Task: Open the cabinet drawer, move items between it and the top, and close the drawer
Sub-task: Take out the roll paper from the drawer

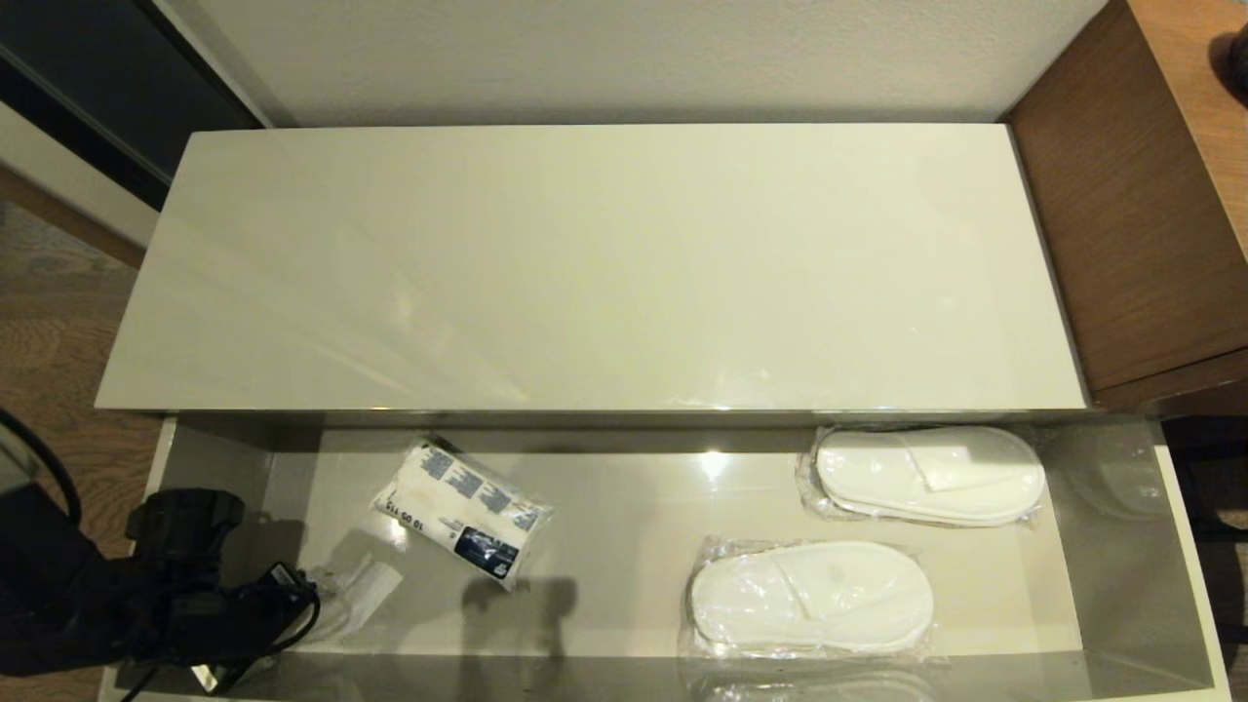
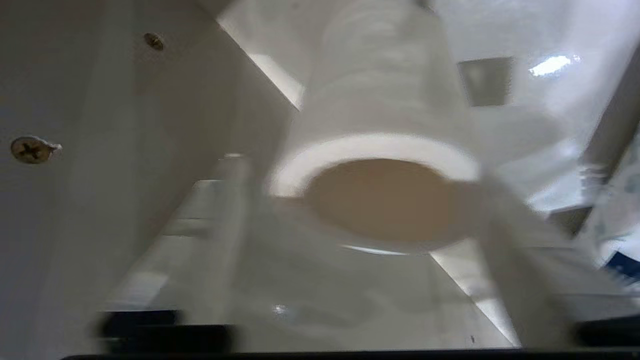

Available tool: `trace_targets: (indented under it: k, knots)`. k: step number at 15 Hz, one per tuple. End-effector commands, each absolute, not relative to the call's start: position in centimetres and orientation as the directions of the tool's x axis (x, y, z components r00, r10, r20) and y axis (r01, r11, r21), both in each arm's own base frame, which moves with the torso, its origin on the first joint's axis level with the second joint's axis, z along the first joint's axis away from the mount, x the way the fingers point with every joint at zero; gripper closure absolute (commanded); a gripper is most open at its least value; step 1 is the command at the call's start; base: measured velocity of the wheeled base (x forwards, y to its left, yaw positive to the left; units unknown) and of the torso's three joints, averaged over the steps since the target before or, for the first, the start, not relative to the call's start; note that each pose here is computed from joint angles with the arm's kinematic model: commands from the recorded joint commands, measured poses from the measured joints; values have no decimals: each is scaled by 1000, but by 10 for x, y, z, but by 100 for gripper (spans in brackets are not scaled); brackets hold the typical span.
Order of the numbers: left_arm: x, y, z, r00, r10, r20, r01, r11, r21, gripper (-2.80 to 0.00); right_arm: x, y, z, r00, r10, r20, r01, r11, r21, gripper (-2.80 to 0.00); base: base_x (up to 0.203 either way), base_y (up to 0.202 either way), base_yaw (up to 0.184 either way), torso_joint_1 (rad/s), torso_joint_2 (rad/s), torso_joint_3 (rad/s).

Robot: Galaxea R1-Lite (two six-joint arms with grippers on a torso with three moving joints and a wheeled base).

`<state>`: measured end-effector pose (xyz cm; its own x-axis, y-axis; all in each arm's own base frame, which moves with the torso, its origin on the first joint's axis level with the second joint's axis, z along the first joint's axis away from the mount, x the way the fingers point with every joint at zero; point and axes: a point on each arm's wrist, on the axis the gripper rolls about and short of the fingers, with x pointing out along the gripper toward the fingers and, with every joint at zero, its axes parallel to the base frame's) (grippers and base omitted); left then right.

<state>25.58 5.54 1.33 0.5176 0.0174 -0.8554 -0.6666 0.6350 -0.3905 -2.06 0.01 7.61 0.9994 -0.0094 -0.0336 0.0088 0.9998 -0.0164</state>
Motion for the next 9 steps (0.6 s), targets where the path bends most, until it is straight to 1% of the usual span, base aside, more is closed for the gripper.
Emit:
trace_targets:
  k: [1, 3, 9]
  knots:
    - [257, 55, 16, 536, 17, -844, -657, 636, -405, 0, -21, 0, 76, 999, -9, -34, 9, 1000, -17, 0, 0, 0, 0, 0, 0, 0]
    - [258, 54, 17, 561, 16, -828, -641, 641, -422, 0, -21, 0, 76, 999, -9, -34, 9, 1000, -17, 0, 0, 0, 0, 0, 0, 0]
    - [255, 49, 21, 570, 9, -822, -623, 658, -424, 0, -20, 0, 76, 999, -9, -35, 9, 1000, -17, 0, 0, 0, 0, 0, 0, 0]
